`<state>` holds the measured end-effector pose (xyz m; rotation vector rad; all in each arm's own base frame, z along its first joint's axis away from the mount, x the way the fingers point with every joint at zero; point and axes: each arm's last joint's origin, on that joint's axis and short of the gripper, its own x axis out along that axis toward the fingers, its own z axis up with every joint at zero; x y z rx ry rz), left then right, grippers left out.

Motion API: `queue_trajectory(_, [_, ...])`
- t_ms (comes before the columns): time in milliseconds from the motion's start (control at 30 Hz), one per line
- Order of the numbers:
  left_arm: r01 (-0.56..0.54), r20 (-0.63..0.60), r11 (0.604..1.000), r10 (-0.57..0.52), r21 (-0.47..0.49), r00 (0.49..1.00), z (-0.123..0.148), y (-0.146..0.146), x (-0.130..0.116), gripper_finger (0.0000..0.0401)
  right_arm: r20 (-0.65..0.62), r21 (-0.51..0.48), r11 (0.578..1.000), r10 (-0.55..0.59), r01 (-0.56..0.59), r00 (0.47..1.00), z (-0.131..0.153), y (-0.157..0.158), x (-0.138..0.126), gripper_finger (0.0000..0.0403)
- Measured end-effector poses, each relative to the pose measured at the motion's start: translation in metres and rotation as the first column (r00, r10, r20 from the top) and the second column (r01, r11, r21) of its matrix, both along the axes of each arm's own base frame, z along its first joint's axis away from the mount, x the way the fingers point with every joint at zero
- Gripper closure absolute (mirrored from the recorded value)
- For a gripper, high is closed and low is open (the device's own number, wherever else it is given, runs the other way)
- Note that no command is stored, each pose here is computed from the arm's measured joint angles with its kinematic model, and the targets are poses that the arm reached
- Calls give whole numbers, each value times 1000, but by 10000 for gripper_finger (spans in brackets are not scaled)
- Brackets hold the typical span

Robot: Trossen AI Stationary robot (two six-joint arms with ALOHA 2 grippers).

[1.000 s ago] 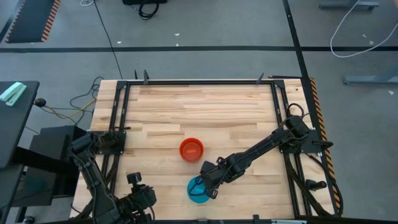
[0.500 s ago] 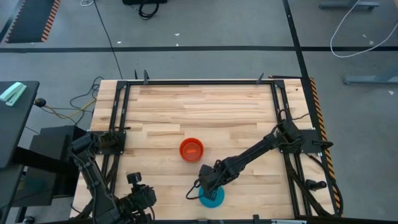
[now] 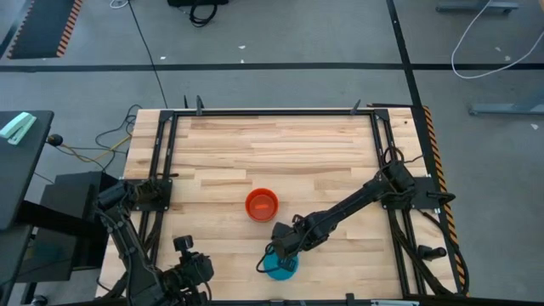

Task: Nest bowls inside each other
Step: Stack the blue bowl on top of the orange bowl

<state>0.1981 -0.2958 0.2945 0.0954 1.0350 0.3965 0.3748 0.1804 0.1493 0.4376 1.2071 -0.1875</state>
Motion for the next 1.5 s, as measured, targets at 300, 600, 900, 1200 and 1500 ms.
queue_trajectory(300, [2,8,1000,-2,6,1000,0,0,0,340,1,-12,1000,14,-14,1000,0,-6,3,397])
queue_trajectory(600, [3,11,1000,-4,8,1000,0,0,0,350,2,-11,998,69,-69,998,8,-10,3,400])
queue_trajectory(900, [4,15,1000,-5,10,1000,0,0,0,345,64,-115,988,114,-106,991,52,-13,11,402])
queue_trajectory(1200, [22,8,1000,-23,21,1000,0,0,0,355,120,-167,984,86,-65,989,98,-50,35,402])
queue_trajectory(1500, [24,6,999,-25,22,1000,0,0,0,349,140,-161,986,-17,40,990,121,-125,54,402])
